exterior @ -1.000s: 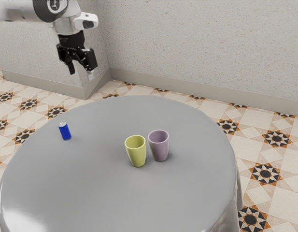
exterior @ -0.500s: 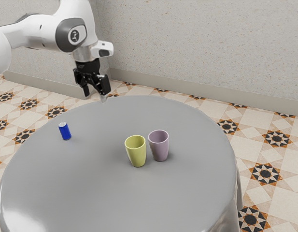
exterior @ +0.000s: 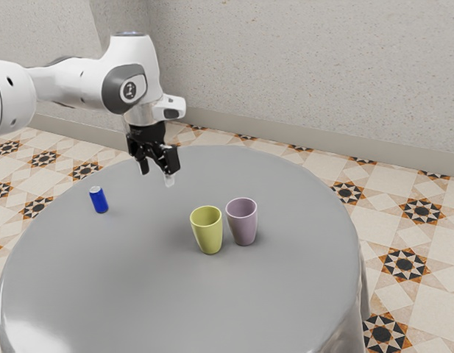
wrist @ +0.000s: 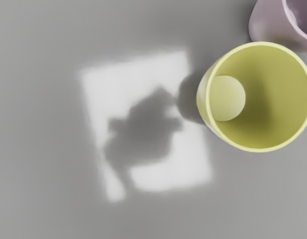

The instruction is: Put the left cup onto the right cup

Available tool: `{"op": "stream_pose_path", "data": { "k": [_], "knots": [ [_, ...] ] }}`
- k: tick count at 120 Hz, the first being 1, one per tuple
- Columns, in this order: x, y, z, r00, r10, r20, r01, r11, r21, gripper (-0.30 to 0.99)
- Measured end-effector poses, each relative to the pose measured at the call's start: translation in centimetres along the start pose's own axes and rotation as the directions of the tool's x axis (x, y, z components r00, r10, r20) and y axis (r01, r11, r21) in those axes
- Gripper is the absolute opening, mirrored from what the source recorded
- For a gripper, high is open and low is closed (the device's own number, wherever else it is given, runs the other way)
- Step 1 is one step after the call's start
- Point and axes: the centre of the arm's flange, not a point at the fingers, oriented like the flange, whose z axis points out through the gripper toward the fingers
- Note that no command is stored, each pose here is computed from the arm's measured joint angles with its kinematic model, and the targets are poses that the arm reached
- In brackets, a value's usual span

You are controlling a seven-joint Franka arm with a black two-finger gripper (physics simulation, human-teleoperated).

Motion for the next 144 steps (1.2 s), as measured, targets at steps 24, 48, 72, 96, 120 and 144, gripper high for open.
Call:
{"op": "stream_pose_path", "data": {
  "k": [24, 48, 72, 96, 120, 144],
  "knots": [
    [1.1, 1.9, 1.4, 0.999, 0.035, -0.012, -0.035, 0.999, 0.008, 0.67],
    [2.0, 3.2, 2.6, 0.998, 0.06, -0.008, -0.06, 0.998, 0.008, 0.67],
    [3.5, 3.6, 3.6, 0.997, 0.071, -0.008, -0.071, 0.997, 0.008, 0.67],
    [5.4, 3.9, 5.5, 0.997, 0.077, 0.004, -0.078, 0.997, 0.006, 0.67],
    [6.2, 3.8, 7.5, 0.997, 0.074, 0.026, -0.074, 0.997, -0.003, 0.67],
    [6.5, 3.7, 9.5, 0.996, 0.072, 0.051, -0.072, 0.997, -0.007, 0.66]
  ]
}}
